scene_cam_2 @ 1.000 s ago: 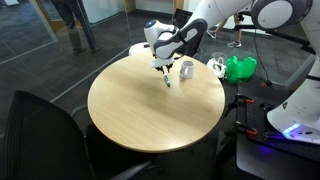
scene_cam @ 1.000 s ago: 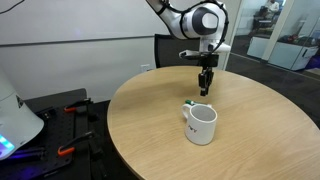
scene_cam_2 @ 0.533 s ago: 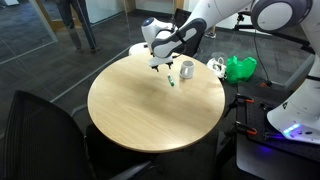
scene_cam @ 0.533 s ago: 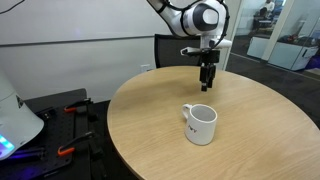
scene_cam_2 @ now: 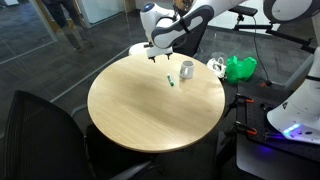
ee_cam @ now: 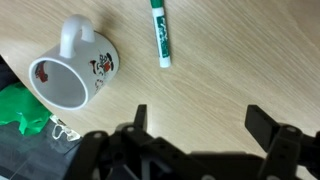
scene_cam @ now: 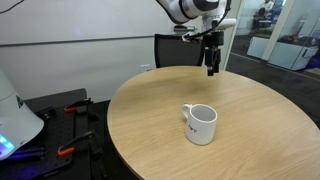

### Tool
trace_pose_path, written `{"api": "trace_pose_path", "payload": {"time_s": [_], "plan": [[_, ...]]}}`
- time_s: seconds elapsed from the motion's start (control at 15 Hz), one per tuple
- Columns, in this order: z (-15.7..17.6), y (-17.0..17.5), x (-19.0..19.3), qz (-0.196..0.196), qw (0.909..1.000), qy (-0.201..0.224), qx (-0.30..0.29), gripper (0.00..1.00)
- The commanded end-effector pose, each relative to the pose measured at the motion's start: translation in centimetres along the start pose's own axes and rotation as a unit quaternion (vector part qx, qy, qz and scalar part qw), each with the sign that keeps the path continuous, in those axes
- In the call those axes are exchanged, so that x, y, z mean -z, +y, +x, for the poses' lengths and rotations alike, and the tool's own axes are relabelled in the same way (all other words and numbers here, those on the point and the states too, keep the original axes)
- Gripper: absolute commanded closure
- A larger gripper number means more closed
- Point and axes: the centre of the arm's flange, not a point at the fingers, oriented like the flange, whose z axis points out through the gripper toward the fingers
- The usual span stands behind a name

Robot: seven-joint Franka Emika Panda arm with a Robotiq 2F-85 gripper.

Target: Pick the marker from the cup and put it on the table

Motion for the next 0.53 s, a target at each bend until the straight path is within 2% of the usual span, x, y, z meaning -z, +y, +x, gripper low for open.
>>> {"api": "trace_pose_path", "payload": {"time_s": [0.0,0.47], "plan": [[-0.9,2.7,2.9,0.016,0.9995,0.023,-0.013,0.00],[-1.6,4.9,5.7,0.052,0.9980,0.036,-0.007,0.00]]}}
